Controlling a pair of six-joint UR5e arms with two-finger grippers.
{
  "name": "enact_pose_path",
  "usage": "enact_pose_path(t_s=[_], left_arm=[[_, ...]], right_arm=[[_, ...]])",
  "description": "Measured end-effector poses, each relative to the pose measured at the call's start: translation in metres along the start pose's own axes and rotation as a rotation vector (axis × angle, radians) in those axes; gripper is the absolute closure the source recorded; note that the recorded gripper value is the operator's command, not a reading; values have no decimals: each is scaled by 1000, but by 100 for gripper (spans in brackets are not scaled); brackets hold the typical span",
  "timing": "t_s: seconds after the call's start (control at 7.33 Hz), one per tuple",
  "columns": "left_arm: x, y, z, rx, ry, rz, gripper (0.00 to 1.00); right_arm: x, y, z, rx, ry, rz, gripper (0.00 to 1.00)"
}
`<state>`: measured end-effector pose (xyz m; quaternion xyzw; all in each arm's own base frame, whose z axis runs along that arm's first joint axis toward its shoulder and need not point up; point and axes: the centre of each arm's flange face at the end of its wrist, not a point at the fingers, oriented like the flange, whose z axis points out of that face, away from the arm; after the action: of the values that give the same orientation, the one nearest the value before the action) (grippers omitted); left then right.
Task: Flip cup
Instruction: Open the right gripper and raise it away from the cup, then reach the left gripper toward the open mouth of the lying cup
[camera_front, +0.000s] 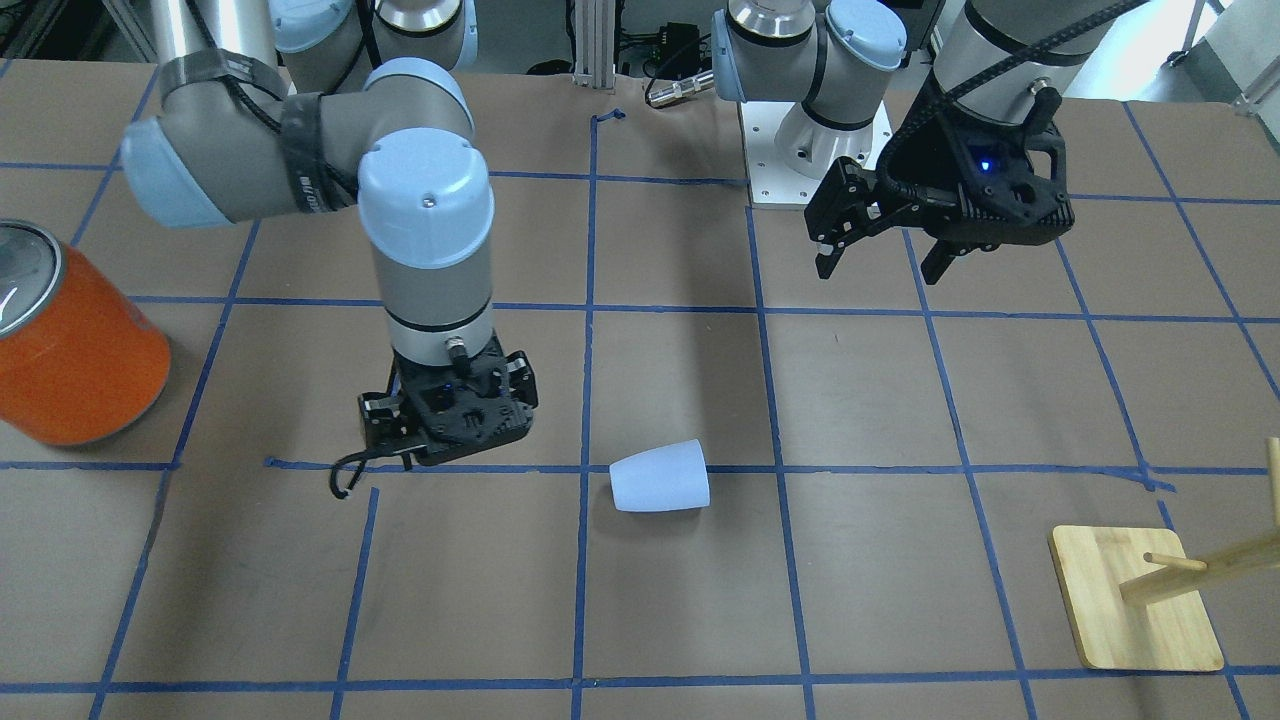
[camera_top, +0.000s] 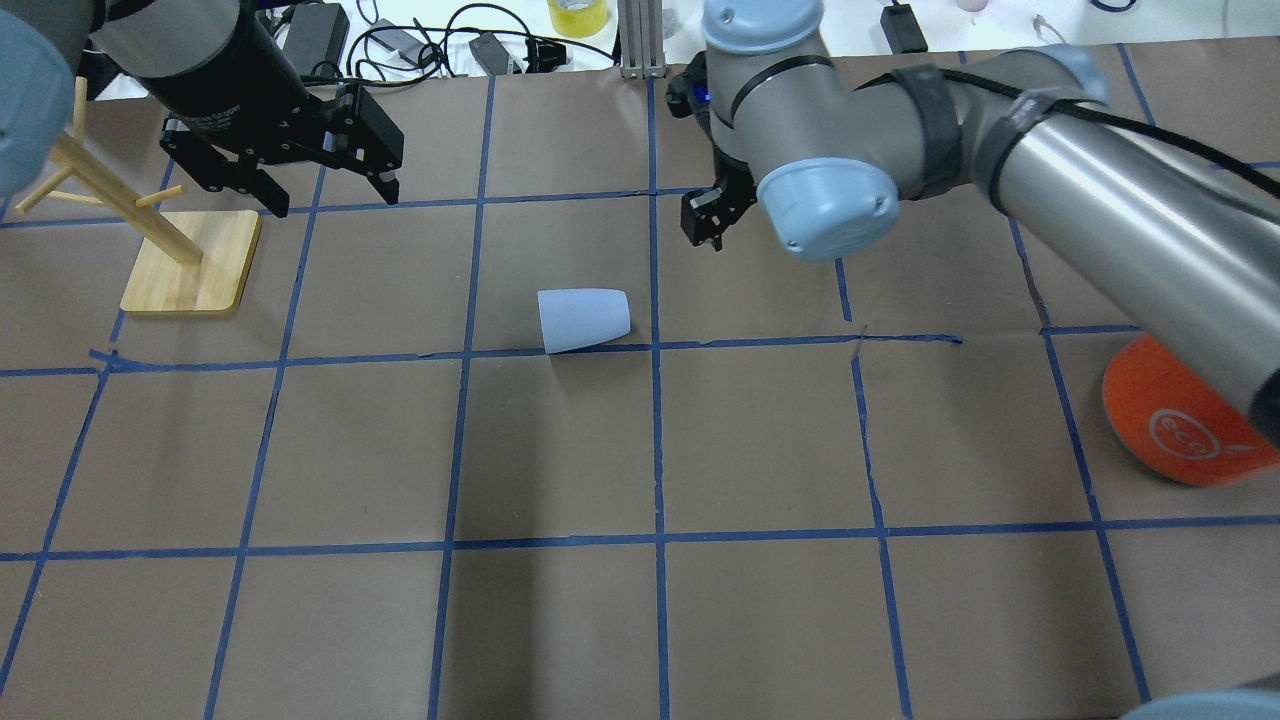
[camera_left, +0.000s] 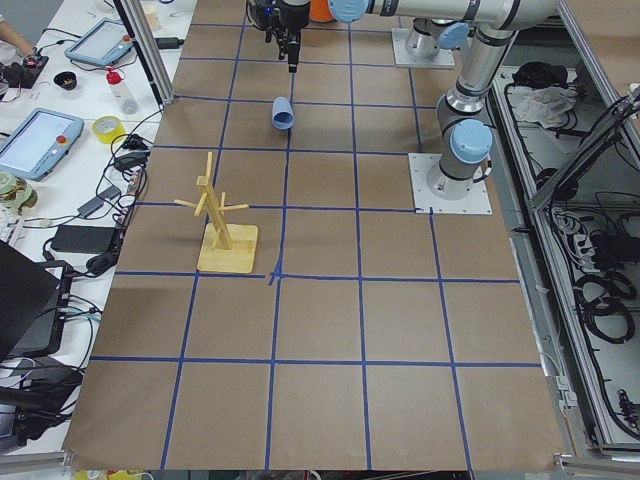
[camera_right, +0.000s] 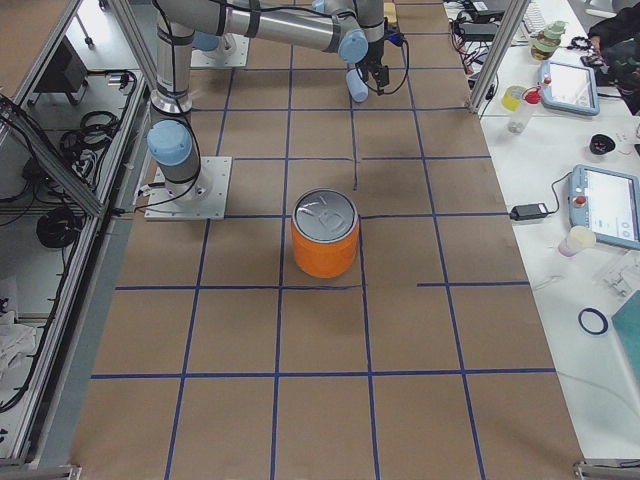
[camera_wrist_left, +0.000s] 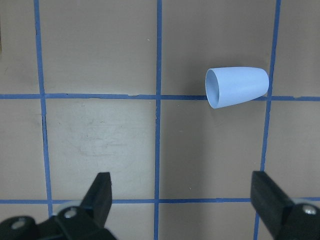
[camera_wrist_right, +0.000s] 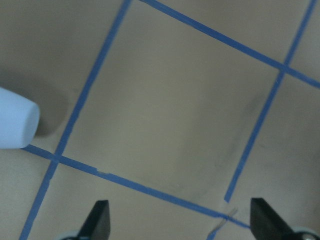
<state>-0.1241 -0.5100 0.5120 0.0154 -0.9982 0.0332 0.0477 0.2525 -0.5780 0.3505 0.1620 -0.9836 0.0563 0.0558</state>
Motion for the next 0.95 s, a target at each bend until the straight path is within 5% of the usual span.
enact_pose_path(t_s=[0.27,0.55,0.95], left_arm=[[-1,-2,3,-4,36,2,0],[-2,-9,20,-21,92,7,0],[-16,-21,93,-28,316,3,0]], right_arm=[[47,21,-12,-77,-33,294,0],[87,38,-30,-107,-83,426,0],[132,63,-69,-106,-101,521,0]])
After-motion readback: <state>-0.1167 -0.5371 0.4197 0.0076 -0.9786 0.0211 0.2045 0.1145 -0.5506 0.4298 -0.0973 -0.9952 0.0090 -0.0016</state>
